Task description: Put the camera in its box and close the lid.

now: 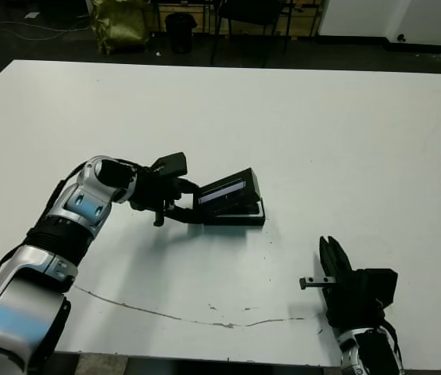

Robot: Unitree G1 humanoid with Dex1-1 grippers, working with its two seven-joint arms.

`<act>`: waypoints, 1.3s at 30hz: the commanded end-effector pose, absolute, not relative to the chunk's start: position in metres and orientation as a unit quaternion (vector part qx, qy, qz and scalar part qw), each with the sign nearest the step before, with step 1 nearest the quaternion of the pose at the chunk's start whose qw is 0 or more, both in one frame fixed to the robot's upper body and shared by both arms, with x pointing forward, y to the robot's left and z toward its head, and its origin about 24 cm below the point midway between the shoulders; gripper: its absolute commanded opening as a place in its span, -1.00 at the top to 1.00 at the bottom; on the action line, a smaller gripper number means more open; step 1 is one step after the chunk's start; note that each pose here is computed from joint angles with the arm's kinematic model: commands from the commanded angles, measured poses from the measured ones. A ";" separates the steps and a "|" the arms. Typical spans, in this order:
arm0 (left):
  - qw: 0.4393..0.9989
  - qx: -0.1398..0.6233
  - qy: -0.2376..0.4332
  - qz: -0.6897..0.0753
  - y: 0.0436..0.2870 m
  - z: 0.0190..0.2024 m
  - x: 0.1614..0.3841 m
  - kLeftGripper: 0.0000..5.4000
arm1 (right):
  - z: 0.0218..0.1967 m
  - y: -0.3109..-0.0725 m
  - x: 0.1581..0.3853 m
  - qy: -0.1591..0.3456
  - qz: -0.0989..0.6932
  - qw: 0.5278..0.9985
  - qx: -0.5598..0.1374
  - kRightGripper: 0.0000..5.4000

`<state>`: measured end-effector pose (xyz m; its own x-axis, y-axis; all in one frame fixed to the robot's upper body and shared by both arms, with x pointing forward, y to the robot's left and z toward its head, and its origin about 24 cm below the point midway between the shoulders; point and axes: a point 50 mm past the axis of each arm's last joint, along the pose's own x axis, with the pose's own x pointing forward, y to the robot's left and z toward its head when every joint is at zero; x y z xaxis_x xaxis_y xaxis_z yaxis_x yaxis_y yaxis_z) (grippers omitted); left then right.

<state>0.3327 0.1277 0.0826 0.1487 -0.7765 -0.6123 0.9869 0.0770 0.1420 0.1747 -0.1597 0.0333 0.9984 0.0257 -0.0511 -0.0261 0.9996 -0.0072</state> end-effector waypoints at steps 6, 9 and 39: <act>0.680 0.250 0.215 -0.655 0.110 0.074 0.326 0.29 | 0.028 -0.162 0.172 0.049 0.010 0.999 -0.012 1.00; 0.671 0.249 0.217 -0.663 0.104 0.077 0.324 0.29 | 0.030 -0.161 0.172 0.053 0.009 0.998 -0.013 1.00; 0.633 0.368 0.165 -0.660 0.045 0.088 0.301 -0.51 | 0.024 -0.163 0.172 0.048 0.000 0.999 -0.003 1.00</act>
